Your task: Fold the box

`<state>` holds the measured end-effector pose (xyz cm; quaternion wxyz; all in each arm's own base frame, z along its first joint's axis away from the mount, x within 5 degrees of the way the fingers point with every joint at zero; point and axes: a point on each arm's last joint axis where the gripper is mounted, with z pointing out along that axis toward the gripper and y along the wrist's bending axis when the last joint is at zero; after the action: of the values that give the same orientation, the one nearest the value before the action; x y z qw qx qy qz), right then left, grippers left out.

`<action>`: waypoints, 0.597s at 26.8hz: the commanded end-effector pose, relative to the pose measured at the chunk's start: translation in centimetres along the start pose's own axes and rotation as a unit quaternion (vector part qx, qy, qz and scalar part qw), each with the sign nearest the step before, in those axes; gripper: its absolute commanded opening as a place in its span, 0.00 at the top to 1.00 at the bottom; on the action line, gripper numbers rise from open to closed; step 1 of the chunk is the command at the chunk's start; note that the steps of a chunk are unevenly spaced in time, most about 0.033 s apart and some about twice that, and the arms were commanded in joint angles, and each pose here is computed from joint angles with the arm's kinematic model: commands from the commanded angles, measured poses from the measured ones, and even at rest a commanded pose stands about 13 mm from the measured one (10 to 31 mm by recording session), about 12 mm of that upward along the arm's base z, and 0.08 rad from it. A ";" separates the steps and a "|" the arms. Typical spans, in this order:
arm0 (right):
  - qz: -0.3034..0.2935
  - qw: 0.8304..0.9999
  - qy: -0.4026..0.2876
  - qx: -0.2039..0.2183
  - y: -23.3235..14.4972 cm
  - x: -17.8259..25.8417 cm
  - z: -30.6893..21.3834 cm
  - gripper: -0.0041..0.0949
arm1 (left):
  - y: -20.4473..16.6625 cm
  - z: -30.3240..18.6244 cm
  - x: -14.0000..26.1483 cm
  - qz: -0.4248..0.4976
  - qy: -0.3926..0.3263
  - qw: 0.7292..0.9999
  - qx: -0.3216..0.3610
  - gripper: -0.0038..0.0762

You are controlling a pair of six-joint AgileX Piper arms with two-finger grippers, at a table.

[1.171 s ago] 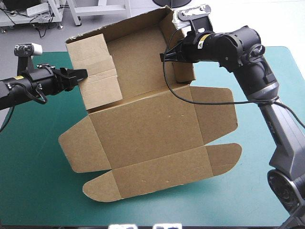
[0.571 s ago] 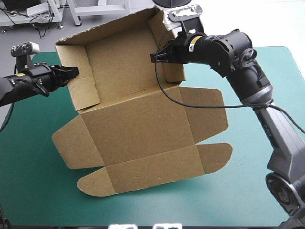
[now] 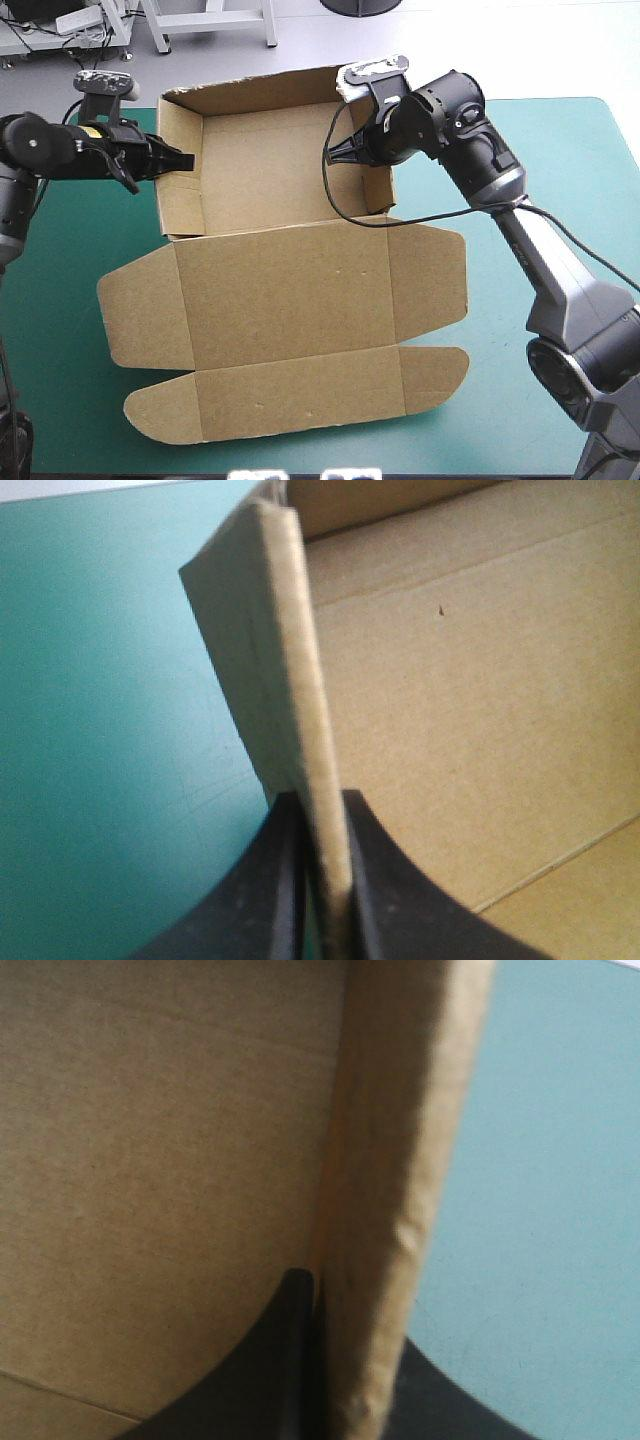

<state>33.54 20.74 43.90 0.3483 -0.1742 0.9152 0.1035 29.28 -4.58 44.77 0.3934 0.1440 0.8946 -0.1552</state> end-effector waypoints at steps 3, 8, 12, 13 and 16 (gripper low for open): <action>-0.019 0.999 0.025 -0.034 1.4 0.4 1.4 0.96 | -2.0 4.0 -1.1 -0.003 0.056 0.998 0.028 0.96; -0.021 0.998 0.057 -0.025 1.4 0.8 4.8 0.96 | -0.9 8.5 -0.1 -0.025 0.122 0.992 0.021 0.96; -0.023 0.996 0.089 -0.018 1.6 1.5 8.2 0.96 | 0.0 11.6 0.7 -0.044 0.159 0.986 0.023 0.96; -0.023 0.995 0.096 -0.017 1.6 1.7 9.1 0.96 | 0.1 12.0 0.8 -0.050 0.165 0.985 0.023 0.96; -0.018 0.992 0.127 -0.010 1.1 2.5 12.2 0.96 | 0.5 13.7 1.4 -0.062 0.190 0.979 0.023 0.96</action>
<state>39.46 24.01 31.93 0.2251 -0.1849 0.9559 0.0387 38.19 -7.04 32.75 0.1748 0.1128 0.9728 -0.1020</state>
